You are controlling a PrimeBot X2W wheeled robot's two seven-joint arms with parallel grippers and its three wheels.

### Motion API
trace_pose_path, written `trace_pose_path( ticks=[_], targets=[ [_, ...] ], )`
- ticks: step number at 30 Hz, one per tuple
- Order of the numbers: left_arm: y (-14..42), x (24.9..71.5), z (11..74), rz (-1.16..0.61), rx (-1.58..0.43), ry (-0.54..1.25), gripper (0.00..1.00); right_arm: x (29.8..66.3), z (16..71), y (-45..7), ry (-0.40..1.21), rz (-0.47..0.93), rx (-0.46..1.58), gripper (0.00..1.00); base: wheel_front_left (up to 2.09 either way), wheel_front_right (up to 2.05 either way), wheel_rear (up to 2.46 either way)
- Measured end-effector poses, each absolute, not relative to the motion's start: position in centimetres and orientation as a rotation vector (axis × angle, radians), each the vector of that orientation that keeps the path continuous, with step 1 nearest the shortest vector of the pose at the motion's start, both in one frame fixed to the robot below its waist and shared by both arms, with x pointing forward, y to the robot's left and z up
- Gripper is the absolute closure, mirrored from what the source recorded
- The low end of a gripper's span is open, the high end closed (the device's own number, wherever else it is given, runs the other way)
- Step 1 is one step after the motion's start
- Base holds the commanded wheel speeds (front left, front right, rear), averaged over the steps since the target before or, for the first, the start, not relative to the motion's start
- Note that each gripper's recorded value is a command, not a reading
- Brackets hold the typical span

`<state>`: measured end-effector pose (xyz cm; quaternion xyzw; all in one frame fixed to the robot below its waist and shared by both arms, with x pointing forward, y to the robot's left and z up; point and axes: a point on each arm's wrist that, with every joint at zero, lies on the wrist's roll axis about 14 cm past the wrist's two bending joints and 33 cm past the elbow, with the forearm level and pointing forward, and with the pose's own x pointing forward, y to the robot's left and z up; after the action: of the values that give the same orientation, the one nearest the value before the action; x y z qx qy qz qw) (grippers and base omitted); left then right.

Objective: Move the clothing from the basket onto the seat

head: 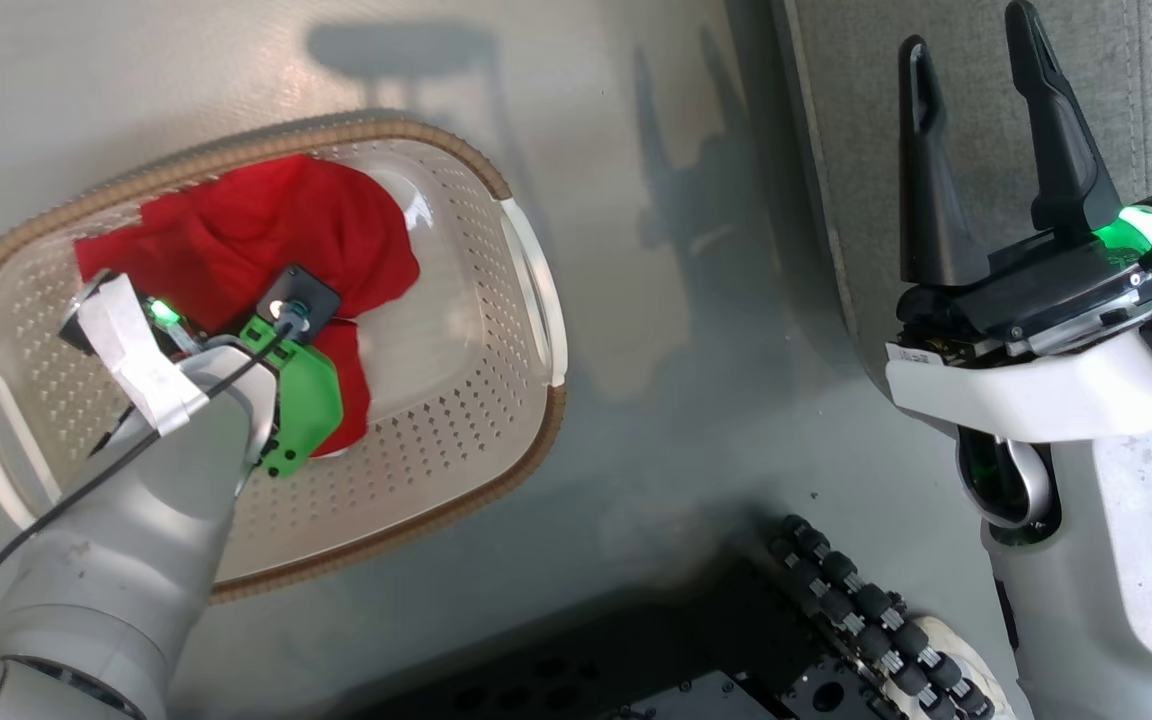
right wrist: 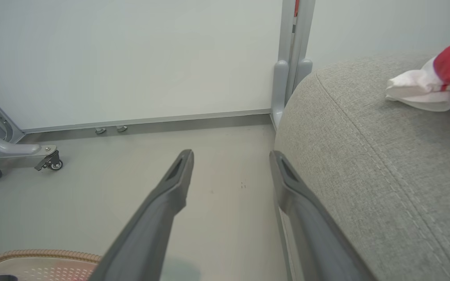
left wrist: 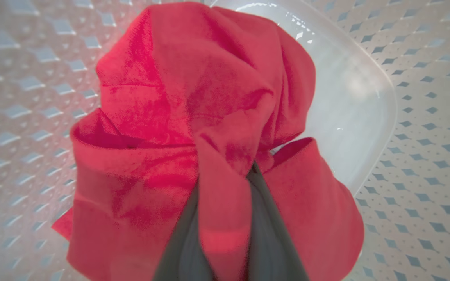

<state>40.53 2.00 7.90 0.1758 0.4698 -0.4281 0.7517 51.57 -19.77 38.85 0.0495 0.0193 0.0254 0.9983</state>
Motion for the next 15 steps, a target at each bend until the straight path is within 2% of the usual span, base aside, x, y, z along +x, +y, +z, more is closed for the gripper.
trace_pose_path(
  ticks=[15],
  targets=[
    [-0.1,42.4,17.6,-0.885,0.253,0.808,1.0,50.7,43.0,-18.3,-0.019,0.078,0.113,0.0,0.0,0.0,0.0]
  ],
)
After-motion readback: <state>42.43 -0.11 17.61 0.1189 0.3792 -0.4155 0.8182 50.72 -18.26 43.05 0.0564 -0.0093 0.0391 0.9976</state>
